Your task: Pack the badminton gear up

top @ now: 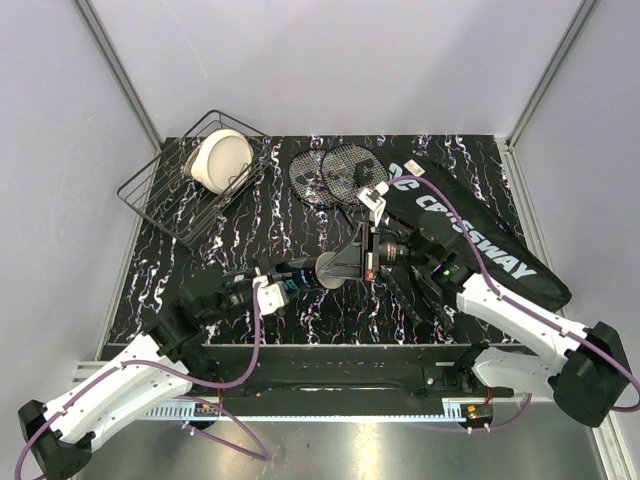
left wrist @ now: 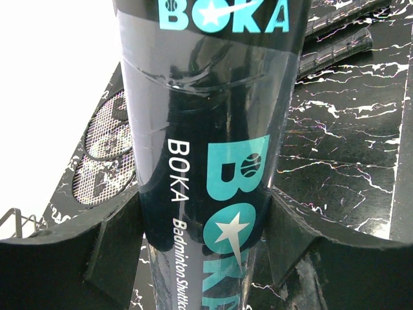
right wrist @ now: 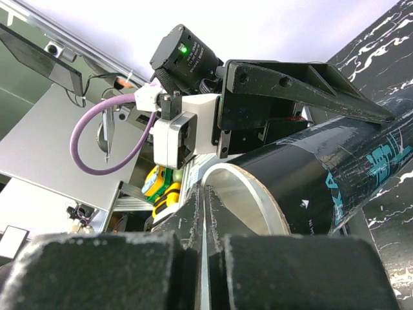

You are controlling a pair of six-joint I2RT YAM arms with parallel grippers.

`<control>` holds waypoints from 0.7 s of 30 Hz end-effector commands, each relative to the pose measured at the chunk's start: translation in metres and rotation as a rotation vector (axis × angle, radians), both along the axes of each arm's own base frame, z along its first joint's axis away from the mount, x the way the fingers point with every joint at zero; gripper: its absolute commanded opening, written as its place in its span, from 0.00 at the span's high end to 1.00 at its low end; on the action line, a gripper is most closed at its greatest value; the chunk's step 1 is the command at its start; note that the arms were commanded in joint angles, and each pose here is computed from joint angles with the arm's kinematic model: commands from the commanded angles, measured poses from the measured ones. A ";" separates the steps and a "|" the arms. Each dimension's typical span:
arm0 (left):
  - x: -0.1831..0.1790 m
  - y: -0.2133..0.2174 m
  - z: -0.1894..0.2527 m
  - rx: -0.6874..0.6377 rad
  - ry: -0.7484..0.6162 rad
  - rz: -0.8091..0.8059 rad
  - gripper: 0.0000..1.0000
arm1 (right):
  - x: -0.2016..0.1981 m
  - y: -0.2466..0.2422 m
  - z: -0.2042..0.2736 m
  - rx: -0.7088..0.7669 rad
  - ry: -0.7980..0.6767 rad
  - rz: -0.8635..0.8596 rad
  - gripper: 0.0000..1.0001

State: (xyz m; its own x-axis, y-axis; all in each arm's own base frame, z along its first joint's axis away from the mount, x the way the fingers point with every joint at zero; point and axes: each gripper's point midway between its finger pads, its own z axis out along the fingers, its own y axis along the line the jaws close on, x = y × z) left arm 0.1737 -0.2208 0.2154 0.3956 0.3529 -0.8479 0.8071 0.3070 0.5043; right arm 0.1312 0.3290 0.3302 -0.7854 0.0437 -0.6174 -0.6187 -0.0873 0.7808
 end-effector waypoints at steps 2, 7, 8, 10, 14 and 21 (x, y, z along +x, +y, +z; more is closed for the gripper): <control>-0.017 -0.014 0.058 -0.179 -0.149 -0.119 1.00 | 0.010 0.011 -0.021 0.004 0.000 -0.033 1.00; -0.029 -0.009 0.075 -0.263 -0.213 -0.146 1.00 | 0.020 0.022 -0.046 0.023 0.062 -0.021 0.87; -0.032 -0.007 0.080 -0.279 -0.231 -0.152 1.00 | 0.020 0.024 -0.041 0.062 0.041 -0.009 0.85; -0.035 -0.006 0.083 -0.297 -0.252 -0.160 1.00 | 0.024 0.033 -0.059 0.034 0.087 0.029 0.80; -0.042 -0.004 0.086 -0.308 -0.287 -0.188 1.00 | 0.032 0.049 -0.088 -0.016 0.159 0.087 0.74; -0.040 -0.009 0.077 -0.261 -0.258 -0.202 1.00 | 0.037 0.061 -0.108 -0.043 0.240 0.135 0.69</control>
